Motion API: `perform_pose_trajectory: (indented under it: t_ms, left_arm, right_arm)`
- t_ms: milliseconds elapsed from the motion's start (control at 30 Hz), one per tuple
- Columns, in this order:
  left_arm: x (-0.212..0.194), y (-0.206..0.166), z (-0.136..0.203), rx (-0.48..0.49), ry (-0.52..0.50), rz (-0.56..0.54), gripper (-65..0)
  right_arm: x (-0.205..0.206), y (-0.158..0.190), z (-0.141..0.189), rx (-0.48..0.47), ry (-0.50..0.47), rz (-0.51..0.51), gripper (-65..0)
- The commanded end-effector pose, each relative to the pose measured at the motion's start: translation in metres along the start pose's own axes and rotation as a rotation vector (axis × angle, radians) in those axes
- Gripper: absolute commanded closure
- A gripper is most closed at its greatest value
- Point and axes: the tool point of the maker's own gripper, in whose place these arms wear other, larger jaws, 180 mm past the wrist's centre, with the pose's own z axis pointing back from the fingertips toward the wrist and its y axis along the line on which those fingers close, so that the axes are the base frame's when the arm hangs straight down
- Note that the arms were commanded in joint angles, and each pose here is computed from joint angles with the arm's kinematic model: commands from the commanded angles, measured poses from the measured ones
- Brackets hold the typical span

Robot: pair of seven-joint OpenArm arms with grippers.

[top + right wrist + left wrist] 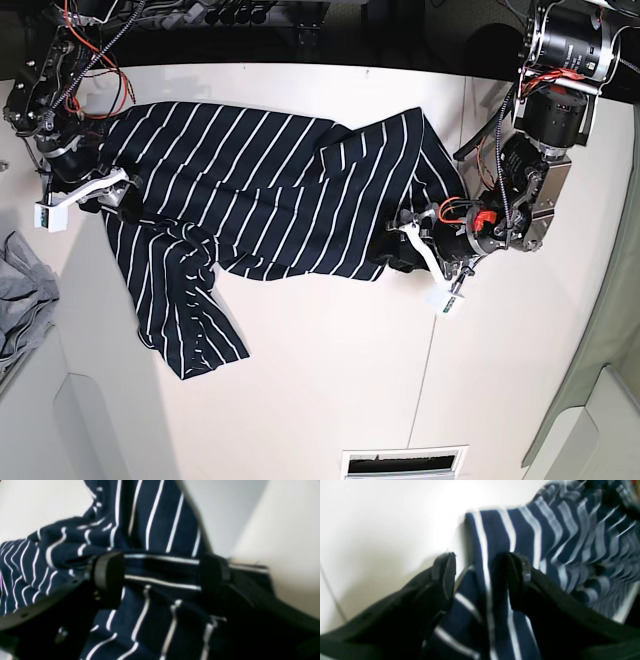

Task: Layout the t-shirt on the table in an organized manner, then fold the t-shirt properly
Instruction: 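Drag the grasped fold with the left gripper away from the right gripper, then grasp the shirt edges with both grippers and pull them outward to spread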

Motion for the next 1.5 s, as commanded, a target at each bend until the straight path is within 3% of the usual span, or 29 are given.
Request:
perform_pose_trajectory:
  t_ms: [0,33,67,167,200,433,633,767,967,1067,1167,1267,1400,1467]
  left_arm:
    - [0.027,-0.005,0.002,-0.028,-0.069,-0.024,-34.4]
    - [0.028,-0.008,0.0,-0.034,-0.07,-0.022,-33.5]
    - [0.026,-0.01,-0.002,-0.039,-0.064,-0.021,-27.7]
    - [0.018,-0.021,-0.009,-0.061,-0.024,-0.01,-0.5]
    - [0.016,-0.023,-0.01,-0.068,-0.011,-0.005,0.0]
    - [0.021,-0.033,-0.007,-0.121,-0.018,0.051,0.0]
    - [0.079,-0.05,0.034,-0.145,-0.091,-0.149,0.0]
    - [0.085,-0.091,0.087,-0.295,-0.032,-0.241,0.0]
    - [0.007,-0.184,0.153,-0.511,0.127,-0.441,0.0]
    - [-0.047,-0.227,0.18,-0.624,0.239,-0.472,0.0]
    - [-0.098,-0.24,0.193,-0.676,0.383,-0.443,0.0]
    - [-0.14,-0.231,0.192,-0.639,0.52,-0.454,0.0]
    - [-0.158,-0.216,0.18,-0.592,0.548,-0.422,-22.1]
    - [-0.154,-0.205,0.172,-0.546,0.517,-0.423,-25.8]
  right_arm:
    - [0.02,0.001,0.002,0.012,-0.062,0.011,-45.3]
    - [0.021,0.001,0.002,0.011,-0.064,0.012,-45.3]
    - [0.022,0.0,0.002,0.01,-0.065,0.014,-45.3]
    - [0.024,-0.002,0.003,0.008,-0.072,0.018,-45.3]
    - [0.025,-0.002,0.003,0.01,-0.075,0.015,-45.3]
    - [0.026,0.0,0.003,0.021,-0.085,-0.001,-45.3]
    - [0.026,-0.003,0.003,0.002,-0.085,-0.016,-45.3]
    - [0.031,-0.01,0.003,-0.023,-0.091,-0.025,-45.3]
    - [0.055,-0.021,0.005,-0.054,-0.126,-0.006,-45.3]
    - [0.068,-0.031,0.007,-0.086,-0.145,0.001,-45.3]
    - [0.079,-0.031,0.006,-0.089,-0.164,0.005,-45.3]
    - [0.089,-0.024,0.002,-0.074,-0.182,0.002,-45.3]
    - [0.093,0.001,-0.013,0.01,-0.176,0.028,-45.3]
    - [0.089,0.026,-0.024,0.09,-0.149,0.081,-45.3]
